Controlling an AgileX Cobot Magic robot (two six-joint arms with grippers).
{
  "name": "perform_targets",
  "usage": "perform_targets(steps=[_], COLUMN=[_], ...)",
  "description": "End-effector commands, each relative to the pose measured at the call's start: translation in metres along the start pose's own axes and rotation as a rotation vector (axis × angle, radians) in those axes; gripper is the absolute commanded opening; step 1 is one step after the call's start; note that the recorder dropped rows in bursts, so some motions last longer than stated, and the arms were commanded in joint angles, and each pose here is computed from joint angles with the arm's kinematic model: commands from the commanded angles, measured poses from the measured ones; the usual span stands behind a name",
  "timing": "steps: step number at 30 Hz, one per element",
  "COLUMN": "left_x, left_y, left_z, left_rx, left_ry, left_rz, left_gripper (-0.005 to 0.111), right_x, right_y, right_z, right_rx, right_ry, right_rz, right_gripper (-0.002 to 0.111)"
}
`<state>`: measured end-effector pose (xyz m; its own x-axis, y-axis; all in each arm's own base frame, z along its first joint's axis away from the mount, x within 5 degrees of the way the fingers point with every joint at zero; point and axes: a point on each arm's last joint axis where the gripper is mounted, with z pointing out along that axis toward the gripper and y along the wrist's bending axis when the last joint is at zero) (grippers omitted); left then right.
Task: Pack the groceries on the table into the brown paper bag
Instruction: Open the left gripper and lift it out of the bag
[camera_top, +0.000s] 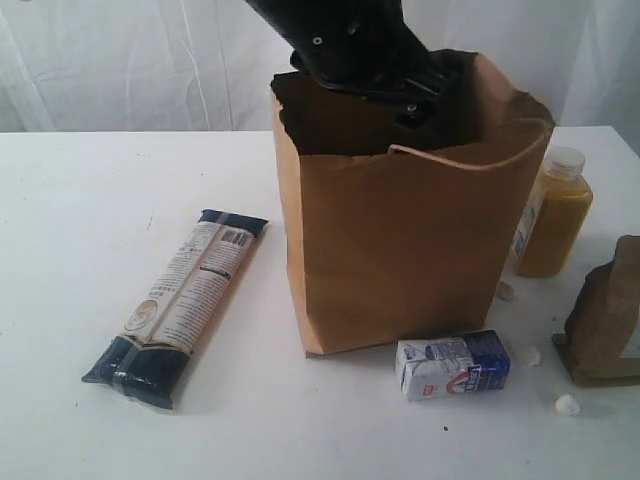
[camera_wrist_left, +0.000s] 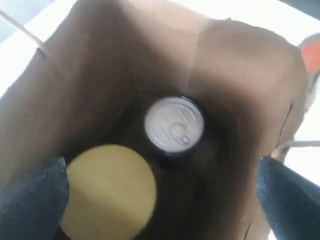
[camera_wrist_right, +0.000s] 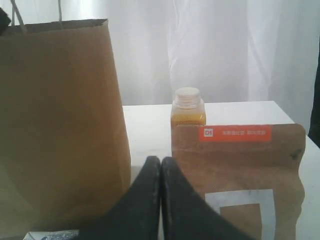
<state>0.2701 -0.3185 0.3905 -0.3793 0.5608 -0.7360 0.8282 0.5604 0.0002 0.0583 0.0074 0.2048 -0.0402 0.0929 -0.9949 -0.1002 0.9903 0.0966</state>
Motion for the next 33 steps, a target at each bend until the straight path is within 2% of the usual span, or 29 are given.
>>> perform_targets(steps=[1,4,10,12,14,15,16,18,20,23,26,33], left_x=[0.000,-0.002,-0.006,-0.005,-0.005,-0.004,-0.003,0.002,0.006,0.011,0.019,0.052], left_y=[-0.012,-0.018,-0.022,-0.024,-0.028,-0.031,-0.032,-0.037,-0.038,-0.039,-0.034,-0.018], left_z=[-0.020,-0.030,-0.058,-0.075,-0.092,-0.104,-0.111,-0.137,-0.157,-0.187,-0.217,-0.237], left_rx=[0.097,0.159,0.170,0.175,0.197,0.218,0.229,0.244,0.227,0.193,0.102,-0.126], left_ry=[0.024,0.000,-0.043,-0.050,-0.065,-0.077,-0.080,-0.083,-0.094,-0.134,-0.164,-0.144], left_rz=[0.006,0.009,0.020,0.047,0.076,0.103,0.103,0.118,0.143,0.163,0.156,0.076], left_gripper=[0.101,0.101,0.100,0.089,0.067,0.050,0.043,0.016,0.000,0.000,0.000,0.000], right_x=[0.001,0.001,0.001,0.001,0.001,0.001,0.001,0.001,0.001,0.001,0.001,0.001], right_y=[-0.001,-0.001,-0.001,-0.001,-0.001,-0.001,-0.001,-0.001,-0.001,-0.001,-0.001,-0.001], right_z=[0.000,0.000,0.000,0.000,0.000,0.000,0.000,0.000,0.000,0.000,0.000,0.000], right_rx=[0.006,0.007,0.007,0.007,0.007,0.007,0.007,0.007,0.007,0.007,0.007,0.007], right_ry=[0.000,0.000,0.000,0.000,0.000,0.000,0.000,0.000,0.000,0.000,0.000,0.000], right_rz=[0.001,-0.002,-0.002,-0.002,-0.002,-0.002,-0.002,-0.002,-0.002,-0.002,-0.002,-0.002], right_gripper=[0.000,0.000,0.000,0.000,0.000,0.000,0.000,0.000,0.000,0.000,0.000,0.000])
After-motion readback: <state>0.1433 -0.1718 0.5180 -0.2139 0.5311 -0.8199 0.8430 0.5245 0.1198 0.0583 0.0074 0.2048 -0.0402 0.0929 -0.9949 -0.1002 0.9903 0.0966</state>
